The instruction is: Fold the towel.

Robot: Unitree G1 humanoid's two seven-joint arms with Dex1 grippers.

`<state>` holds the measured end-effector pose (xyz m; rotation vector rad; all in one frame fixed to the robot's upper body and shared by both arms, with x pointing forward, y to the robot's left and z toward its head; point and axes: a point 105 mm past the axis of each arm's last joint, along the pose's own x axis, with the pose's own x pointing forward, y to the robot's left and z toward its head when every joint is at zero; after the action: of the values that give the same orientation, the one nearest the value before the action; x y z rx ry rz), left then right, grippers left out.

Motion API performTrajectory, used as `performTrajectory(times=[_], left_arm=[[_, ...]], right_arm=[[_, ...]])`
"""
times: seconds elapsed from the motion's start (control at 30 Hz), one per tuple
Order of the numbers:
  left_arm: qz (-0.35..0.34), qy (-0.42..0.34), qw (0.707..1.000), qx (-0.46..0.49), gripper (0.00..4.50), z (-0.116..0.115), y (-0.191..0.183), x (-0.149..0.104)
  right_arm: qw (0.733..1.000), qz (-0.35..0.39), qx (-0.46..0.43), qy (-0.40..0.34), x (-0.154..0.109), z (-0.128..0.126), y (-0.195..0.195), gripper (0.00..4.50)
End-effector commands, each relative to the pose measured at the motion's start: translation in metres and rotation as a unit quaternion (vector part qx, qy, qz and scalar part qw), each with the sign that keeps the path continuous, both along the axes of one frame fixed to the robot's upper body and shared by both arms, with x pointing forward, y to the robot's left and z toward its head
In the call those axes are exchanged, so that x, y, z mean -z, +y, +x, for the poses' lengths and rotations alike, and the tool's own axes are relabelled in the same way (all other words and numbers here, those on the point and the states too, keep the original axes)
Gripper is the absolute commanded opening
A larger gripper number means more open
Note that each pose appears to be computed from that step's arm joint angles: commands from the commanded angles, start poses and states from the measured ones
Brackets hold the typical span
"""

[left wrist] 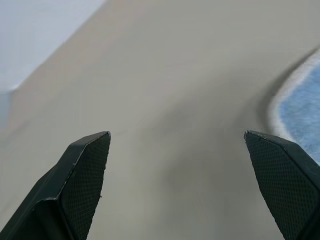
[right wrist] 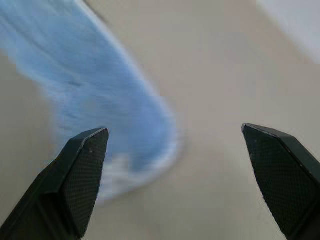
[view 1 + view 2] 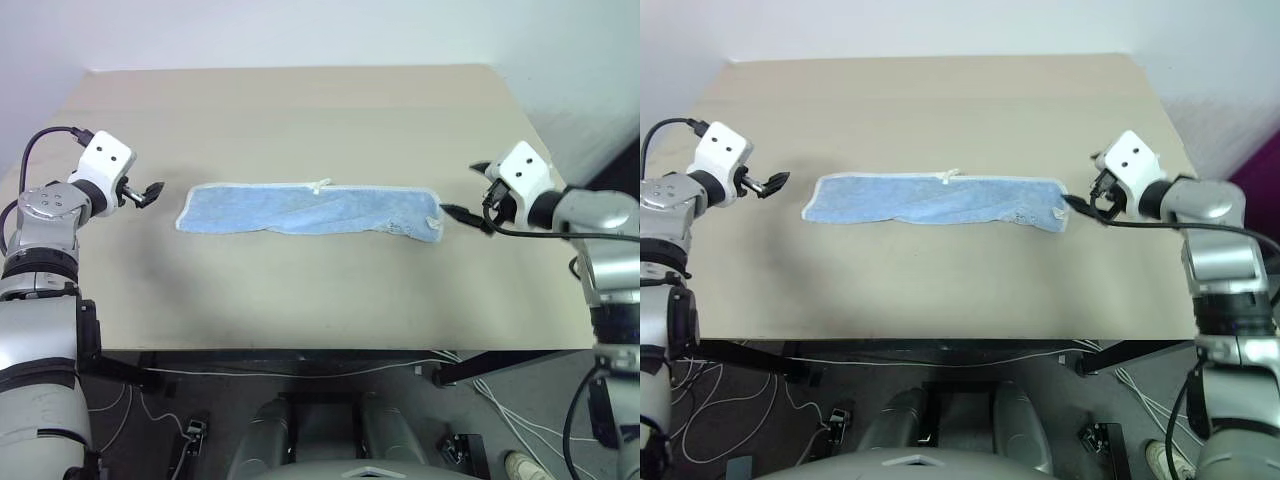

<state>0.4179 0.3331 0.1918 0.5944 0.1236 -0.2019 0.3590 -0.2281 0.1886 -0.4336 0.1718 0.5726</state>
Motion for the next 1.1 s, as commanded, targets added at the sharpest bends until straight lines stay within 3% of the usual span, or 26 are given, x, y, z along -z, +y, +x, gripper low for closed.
performTrajectory(times=[0.03, 0.13, 0.33, 0.57, 0.83, 1.1], left_arm=[[-0.025, -0.071, 0.996, 0.053, 4.5, -0.001, -0.015, -0.032], [-0.042, -0.079, 0.988, 0.123, 4.5, -0.006, -0.035, -0.033], [-0.045, -0.038, 0.969, 0.241, 4.5, -0.02, -0.072, -0.014], [-0.066, 0.022, 0.943, 0.327, 4.5, -0.04, -0.098, 0.004], [-0.078, 0.031, 0.937, 0.338, 4.5, -0.043, -0.113, 0.014], [-0.085, 0.028, 0.935, 0.344, 4.5, -0.045, -0.12, 0.013]], right_arm=[[0.988, 0.137, 0.048, 0.052, -0.007, -0.013, 0.007, 4.48], [0.964, 0.228, 0.079, 0.115, 0.005, -0.023, 0.015, 4.48], [0.885, 0.374, 0.159, 0.228, 0.024, -0.028, 0.019, 4.48], [0.841, 0.438, 0.193, 0.251, 0.041, -0.032, 0.019, 4.48], [0.762, 0.515, 0.247, 0.305, 0.065, -0.031, 0.037, 4.48], [0.709, 0.559, 0.263, 0.341, 0.072, -0.024, 0.04, 4.48]])
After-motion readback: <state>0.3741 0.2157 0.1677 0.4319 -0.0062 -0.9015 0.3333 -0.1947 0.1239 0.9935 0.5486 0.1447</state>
